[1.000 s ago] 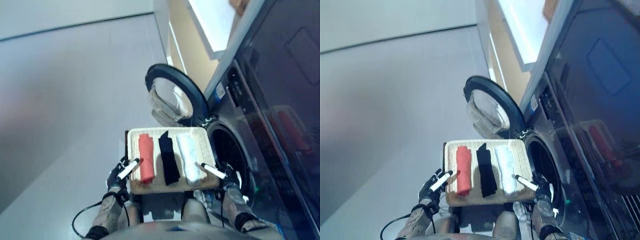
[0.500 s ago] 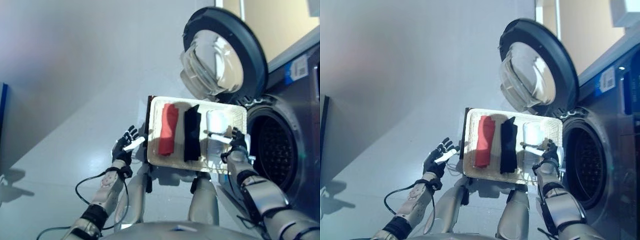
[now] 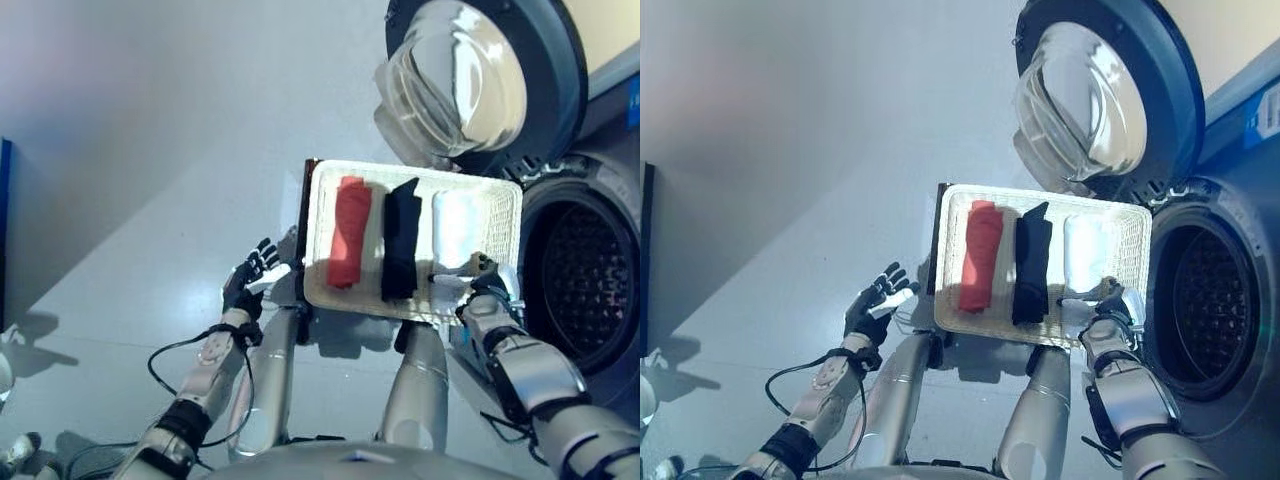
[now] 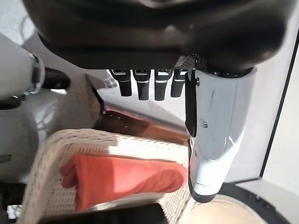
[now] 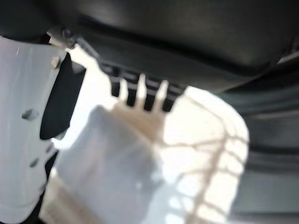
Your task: Pick up the clothes and place them into the washing machine
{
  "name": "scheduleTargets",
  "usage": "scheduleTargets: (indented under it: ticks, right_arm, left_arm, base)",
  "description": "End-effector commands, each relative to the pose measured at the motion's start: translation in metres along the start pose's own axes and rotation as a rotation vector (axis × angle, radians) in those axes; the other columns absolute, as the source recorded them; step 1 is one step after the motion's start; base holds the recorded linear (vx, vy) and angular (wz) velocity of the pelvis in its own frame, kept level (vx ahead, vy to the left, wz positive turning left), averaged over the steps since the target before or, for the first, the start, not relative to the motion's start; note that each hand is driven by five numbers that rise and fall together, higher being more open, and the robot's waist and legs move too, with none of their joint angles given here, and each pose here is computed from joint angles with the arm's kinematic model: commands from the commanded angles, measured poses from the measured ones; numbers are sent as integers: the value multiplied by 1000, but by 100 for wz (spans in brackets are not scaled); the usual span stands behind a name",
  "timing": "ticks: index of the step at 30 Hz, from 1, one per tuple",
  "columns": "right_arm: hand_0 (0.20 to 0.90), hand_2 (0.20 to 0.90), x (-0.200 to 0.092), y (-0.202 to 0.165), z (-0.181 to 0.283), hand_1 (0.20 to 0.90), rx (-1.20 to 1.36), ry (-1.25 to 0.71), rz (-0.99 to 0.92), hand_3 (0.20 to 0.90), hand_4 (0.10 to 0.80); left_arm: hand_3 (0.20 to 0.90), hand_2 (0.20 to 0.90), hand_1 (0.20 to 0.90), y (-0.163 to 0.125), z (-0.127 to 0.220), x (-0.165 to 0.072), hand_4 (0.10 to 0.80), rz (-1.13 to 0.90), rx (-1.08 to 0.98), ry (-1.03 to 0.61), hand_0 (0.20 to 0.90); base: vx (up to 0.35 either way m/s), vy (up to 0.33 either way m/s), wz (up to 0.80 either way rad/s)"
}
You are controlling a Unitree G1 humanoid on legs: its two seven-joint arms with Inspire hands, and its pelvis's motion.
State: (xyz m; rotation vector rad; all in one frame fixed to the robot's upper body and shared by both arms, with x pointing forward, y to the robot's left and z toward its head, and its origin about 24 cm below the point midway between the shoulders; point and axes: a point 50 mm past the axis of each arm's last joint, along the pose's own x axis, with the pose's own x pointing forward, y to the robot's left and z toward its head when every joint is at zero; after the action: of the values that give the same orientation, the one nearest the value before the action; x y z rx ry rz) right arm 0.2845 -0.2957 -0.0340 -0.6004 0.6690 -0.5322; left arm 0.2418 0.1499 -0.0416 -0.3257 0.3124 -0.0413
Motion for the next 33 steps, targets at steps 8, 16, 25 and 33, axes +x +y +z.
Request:
scheduleTargets:
  ticks: [8, 16, 25, 33]
  right_arm:
    - [900, 900, 9, -25, 27, 900, -52, -87, -90, 900, 800]
    - [398, 398, 11, -31, 20, 398, -233, -68, -95, 398, 441]
    - [200, 200, 13, -42, 9, 200, -238, 8, -112, 200, 300]
    - [200, 200, 14, -45, 19, 200, -113, 6, -155, 200, 300]
  left_arm:
    - [900, 900, 900, -8, 24, -12, 800, -63, -11, -131, 900]
    - [900, 900, 900, -9, 21, -15, 800, -76, -1, -123, 900]
    - [900, 900, 900, -11, 19, -16, 800, -87, -3, -110, 900]
    - [900, 900, 900, -10, 19, -15, 800, -63, -9, -107, 900]
  base:
    - [-58, 2, 1]
    - [-18, -8, 7]
    - [19, -19, 16]
    - [22, -4, 0]
